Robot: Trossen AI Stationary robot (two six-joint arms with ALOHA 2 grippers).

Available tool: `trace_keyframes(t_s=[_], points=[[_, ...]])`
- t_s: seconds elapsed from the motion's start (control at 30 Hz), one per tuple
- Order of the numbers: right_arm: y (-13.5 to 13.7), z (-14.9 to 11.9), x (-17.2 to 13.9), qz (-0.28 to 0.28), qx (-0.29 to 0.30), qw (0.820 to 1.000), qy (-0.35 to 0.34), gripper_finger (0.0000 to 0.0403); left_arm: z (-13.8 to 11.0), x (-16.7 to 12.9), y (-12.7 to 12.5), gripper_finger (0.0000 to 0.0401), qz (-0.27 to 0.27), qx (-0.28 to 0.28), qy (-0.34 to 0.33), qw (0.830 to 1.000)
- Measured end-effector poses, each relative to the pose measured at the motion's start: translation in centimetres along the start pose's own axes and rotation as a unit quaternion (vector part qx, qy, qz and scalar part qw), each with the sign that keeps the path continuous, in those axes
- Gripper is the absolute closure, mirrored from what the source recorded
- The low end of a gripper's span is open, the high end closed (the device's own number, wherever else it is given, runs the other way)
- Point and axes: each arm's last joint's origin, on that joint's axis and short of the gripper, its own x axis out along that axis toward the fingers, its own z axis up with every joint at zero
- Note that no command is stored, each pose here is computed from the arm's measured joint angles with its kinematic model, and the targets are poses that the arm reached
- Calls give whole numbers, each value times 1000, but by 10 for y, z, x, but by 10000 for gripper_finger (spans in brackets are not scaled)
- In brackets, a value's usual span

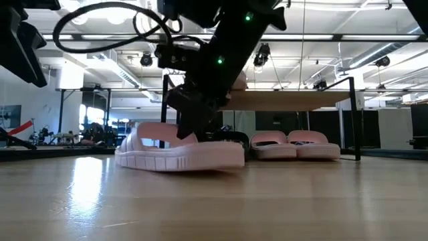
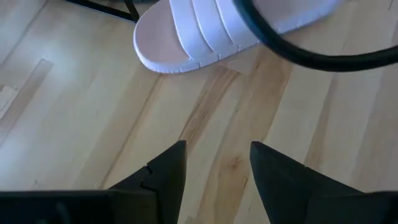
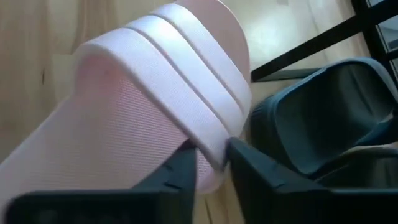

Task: Pick and place slides into the shelf
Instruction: Put the pink slide on the shelf

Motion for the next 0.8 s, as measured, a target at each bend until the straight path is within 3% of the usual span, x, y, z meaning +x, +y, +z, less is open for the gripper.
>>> trace_keyframes(t_s=[0.13, 0.37, 0.53, 0.67, 0.8], points=[[2, -2, -2, 14, 2, 1000, 9, 378, 0, 0, 0, 237, 0, 0, 0, 1000], [19, 0, -29, 28, 29, 999, 11, 392, 0, 0, -1, 237, -7, -5, -2, 1000], [21, 16, -103, 39, 74, 996, -28, 393, 3, 0, -6, 237, -30, -21, -11, 999], [11, 12, -169, -12, 140, 988, -58, 393, 5, -1, -10, 237, -48, -33, -19, 998], [-7, -3, -215, -88, 199, 970, -104, 394, 5, -1, -12, 237, -57, -39, -22, 997]])
